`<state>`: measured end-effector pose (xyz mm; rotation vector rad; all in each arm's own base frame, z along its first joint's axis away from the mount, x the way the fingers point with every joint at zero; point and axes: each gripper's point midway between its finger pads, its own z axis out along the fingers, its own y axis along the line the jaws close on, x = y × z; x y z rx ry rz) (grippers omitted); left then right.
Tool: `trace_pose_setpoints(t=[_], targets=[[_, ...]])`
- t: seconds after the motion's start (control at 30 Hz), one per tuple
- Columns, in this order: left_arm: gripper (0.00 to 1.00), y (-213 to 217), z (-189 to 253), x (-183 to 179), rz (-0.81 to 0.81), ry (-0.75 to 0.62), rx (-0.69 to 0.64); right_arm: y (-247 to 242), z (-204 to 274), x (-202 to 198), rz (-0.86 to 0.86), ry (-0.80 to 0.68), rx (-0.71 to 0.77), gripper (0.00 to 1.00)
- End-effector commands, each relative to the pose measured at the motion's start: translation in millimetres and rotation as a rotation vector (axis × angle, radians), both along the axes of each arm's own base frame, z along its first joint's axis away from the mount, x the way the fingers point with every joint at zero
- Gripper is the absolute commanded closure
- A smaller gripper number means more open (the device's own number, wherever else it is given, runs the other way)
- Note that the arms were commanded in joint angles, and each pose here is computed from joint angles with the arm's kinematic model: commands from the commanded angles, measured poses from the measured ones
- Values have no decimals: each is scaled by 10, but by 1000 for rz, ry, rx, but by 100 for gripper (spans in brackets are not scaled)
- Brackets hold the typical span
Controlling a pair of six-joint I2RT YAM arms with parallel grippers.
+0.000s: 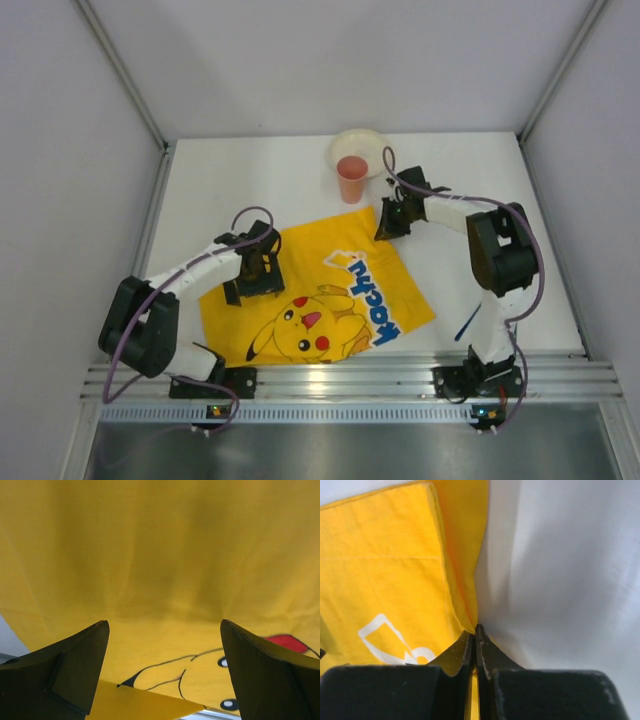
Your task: Set the dinner table for one person
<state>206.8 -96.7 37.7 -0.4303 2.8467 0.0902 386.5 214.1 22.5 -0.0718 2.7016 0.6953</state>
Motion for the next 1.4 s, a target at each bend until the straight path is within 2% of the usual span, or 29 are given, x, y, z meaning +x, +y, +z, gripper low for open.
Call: trace_pose_setpoints(t=[0.0, 0.13, 0.3, 0.43, 0.57, 0.8, 0.93, 1.07, 1.17, 1.2, 1.23, 1.27, 1.37], targets=[[2, 10, -147, 162, -17, 7, 41, -692, 24, -158, -182, 15, -166, 100], [2, 10, -388, 307, -43, 58, 100, -1163, 141, -285, -322, 6, -252, 100], [2, -166, -413, 724, -91, 36, 98, -1638, 243, -321, -448, 0, -380, 100], [3, -290, -470, 976, -115, 77, 108, -1838, 262, -201, -492, 10, -385, 100], [3, -416, -395, 1190, -110, 53, 83, -1871, 371, 71, -491, -20, -342, 100], [4, -449, -379, 1102, -39, 97, 60, -1765, 405, 285, -451, -24, -288, 100], [4, -444, -334, 977, -6, 110, 40, -1747, 362, 235, -437, -5, -288, 100], [4, -420, -168, 1003, 3, 84, 46, -1808, 342, 167, -455, 2, -316, 100], [4, -436, 80, 1063, 38, 60, 42, -1803, 435, 196, -457, -19, -304, 54], [4, -468, 179, 1079, 46, 46, 25, -1805, 471, 198, -459, -25, -304, 31], [4, -522, 302, 1152, 55, 17, 0, -1807, 510, 200, -460, -32, -306, 18], [4, -580, 458, 1196, 82, -9, -35, -1804, 616, 206, -462, -50, -300, 9], [4, -666, 716, 1326, 94, -62, -77, -1836, 835, 213, -483, -89, -306, 5]])
